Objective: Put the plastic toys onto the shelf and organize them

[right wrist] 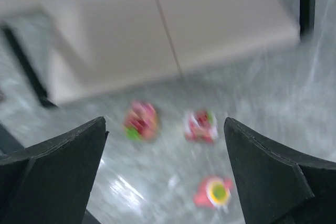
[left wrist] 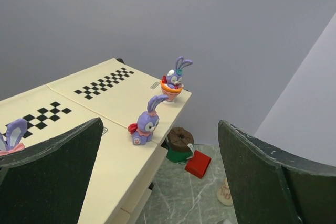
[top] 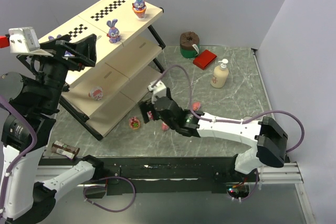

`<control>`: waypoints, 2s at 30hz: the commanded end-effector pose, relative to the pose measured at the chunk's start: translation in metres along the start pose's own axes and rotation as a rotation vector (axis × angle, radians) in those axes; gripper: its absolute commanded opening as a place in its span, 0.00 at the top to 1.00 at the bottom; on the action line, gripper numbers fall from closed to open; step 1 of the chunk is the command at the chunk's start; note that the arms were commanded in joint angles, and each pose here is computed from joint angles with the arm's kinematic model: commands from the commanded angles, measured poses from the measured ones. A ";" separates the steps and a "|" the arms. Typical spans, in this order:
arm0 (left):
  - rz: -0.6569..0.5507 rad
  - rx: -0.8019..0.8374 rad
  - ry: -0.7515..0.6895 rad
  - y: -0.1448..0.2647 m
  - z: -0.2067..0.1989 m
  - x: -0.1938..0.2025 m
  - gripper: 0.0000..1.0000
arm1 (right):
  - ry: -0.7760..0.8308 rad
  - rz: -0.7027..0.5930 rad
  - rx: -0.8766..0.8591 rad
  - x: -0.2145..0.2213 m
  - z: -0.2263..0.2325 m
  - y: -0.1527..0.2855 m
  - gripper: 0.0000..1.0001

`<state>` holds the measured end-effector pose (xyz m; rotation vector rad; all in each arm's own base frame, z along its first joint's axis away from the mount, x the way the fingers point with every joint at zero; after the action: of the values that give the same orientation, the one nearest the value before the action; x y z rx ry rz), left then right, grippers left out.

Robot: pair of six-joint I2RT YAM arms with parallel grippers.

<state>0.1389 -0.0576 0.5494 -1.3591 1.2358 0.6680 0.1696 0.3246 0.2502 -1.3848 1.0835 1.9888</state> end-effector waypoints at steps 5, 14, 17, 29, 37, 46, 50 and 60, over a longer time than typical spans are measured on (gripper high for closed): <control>0.002 0.055 -0.009 0.000 -0.004 0.001 0.03 | -0.108 0.195 0.084 0.057 -0.032 -0.017 0.01; -0.005 0.062 -0.006 -0.002 -0.006 -0.003 0.03 | -0.100 0.254 0.024 0.070 -0.046 -0.051 0.08; -0.002 0.060 -0.008 -0.003 -0.006 -0.002 0.04 | -0.080 0.252 0.020 0.070 -0.049 -0.061 0.10; 0.005 0.046 -0.022 -0.010 -0.006 -0.002 0.04 | -0.027 0.253 -0.006 0.076 -0.053 -0.094 0.27; 0.022 0.041 -0.034 -0.017 -0.007 0.003 0.04 | -0.033 0.281 0.036 0.082 -0.058 -0.114 0.37; 0.030 0.028 -0.055 -0.022 -0.006 0.006 0.04 | -0.022 0.247 0.009 0.066 -0.057 -0.114 1.00; 0.029 0.024 -0.061 -0.023 -0.006 0.006 0.04 | -0.013 0.169 0.009 0.042 -0.055 -0.102 1.00; 0.015 0.008 -0.067 -0.022 -0.005 0.002 0.03 | 0.033 -0.064 -0.027 -0.047 -0.049 -0.062 1.00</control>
<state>0.1672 -0.0720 0.5436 -1.2831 1.2407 0.7362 0.2529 0.3246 0.1884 -1.3696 1.2320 2.0804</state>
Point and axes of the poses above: each gripper's point midway between its finger pads, its own y axis back along the fingers, its own z axis along the line the jaws close on, x = y × z, the point moved 10 cm from there along y, back along the fingers, and after that the axes turned 6 degrees about -y, right-handed, at the moved point
